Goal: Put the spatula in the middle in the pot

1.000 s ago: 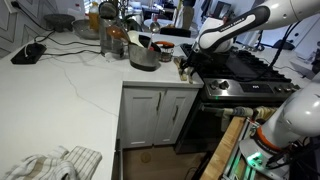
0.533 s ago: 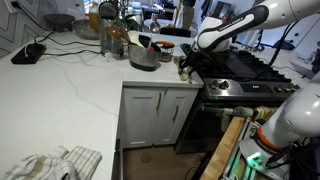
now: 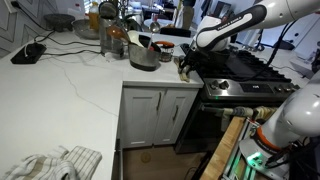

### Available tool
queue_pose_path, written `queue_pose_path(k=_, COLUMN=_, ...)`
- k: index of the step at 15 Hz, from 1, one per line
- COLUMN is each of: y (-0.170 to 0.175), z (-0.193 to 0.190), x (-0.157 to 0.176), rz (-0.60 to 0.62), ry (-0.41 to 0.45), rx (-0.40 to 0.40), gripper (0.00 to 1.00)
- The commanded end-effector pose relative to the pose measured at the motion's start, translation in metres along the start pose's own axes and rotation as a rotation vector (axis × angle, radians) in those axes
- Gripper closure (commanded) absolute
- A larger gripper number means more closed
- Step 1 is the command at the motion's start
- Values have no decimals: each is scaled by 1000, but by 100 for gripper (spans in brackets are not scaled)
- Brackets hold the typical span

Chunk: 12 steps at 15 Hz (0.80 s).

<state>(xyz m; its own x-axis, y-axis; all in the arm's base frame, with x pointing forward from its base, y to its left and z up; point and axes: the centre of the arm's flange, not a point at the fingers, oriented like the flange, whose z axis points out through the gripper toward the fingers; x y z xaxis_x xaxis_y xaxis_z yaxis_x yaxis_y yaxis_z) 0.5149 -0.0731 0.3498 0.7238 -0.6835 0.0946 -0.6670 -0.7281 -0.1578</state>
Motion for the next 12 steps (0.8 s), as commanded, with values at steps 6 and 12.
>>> queue_pose_path(k=6, y=-2, z=8, x=3, rz=18, ry=-31, rx=-31, gripper=93)
queue_pose_path(k=12, y=-2, z=-25, x=-3, rz=53, ry=-71, rx=-60, gripper=93)
